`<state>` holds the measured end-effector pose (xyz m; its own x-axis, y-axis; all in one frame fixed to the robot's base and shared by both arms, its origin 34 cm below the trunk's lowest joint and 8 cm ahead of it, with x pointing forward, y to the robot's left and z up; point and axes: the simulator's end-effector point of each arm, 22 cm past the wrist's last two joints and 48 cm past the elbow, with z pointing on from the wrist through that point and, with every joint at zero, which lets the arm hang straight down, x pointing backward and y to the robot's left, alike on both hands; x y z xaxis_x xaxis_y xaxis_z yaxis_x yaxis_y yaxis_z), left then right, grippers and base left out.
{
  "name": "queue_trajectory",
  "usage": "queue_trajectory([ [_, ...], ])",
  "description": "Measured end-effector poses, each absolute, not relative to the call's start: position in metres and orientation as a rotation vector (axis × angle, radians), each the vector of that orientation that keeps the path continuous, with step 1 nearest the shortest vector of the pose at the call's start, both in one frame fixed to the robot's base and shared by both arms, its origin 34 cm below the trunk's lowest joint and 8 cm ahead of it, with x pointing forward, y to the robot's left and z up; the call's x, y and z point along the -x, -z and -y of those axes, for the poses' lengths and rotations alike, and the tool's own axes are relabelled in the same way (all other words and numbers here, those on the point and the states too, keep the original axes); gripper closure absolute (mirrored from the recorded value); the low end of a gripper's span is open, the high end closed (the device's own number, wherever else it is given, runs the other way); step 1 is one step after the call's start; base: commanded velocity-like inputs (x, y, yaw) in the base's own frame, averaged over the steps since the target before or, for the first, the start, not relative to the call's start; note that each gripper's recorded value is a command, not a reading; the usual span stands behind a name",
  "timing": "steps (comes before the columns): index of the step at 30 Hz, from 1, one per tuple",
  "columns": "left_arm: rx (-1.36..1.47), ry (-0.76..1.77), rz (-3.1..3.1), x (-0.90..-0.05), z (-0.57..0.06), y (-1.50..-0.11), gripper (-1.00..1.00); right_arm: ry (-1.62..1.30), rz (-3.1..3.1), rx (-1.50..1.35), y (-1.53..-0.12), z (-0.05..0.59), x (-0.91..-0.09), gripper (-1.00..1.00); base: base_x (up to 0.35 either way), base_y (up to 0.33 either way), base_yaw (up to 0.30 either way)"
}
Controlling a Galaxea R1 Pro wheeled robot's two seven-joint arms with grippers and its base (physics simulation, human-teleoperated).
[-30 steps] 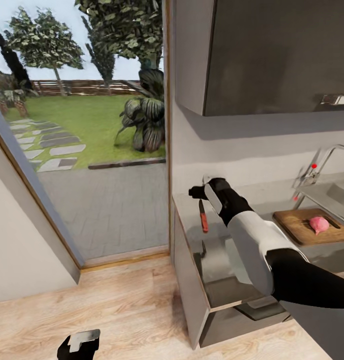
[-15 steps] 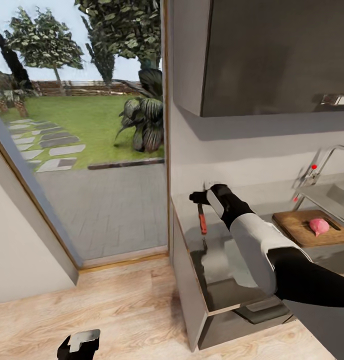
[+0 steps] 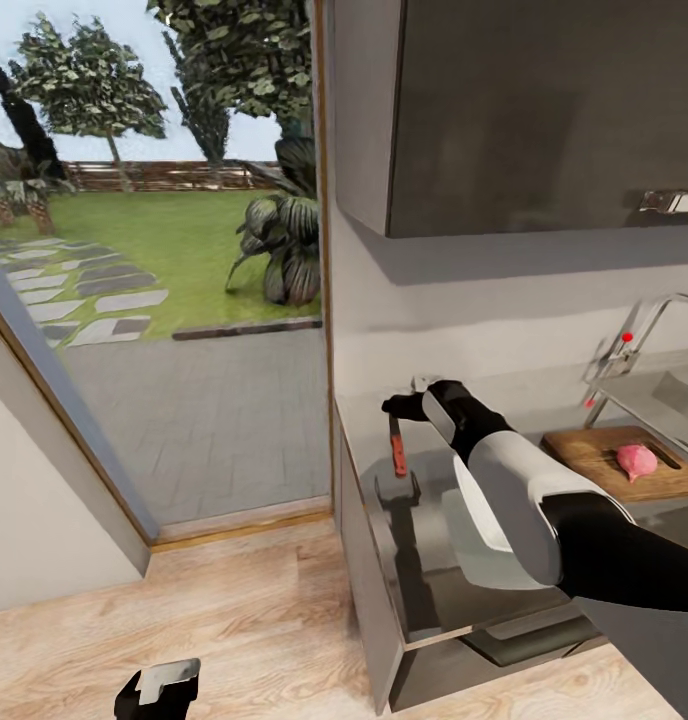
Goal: In the kitchen, take the Vidalia onion out of the sink, dice it on the chopping board with the paring knife, put the diced onion into the bowl on the countertop, then place both the paring knife and the chopping board into the sink.
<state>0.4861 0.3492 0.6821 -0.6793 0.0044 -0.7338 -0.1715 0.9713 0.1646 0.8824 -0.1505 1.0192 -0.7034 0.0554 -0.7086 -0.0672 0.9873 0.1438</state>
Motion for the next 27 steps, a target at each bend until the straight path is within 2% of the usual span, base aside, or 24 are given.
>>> queue_trajectory([
  [27,0.116,-0.280,-2.303,-0.486,-0.349,-0.682,-1.00,-0.184,-2.380,0.009,-0.997,0.152,-0.872,-1.00,0.000,0.000,0.000],
])
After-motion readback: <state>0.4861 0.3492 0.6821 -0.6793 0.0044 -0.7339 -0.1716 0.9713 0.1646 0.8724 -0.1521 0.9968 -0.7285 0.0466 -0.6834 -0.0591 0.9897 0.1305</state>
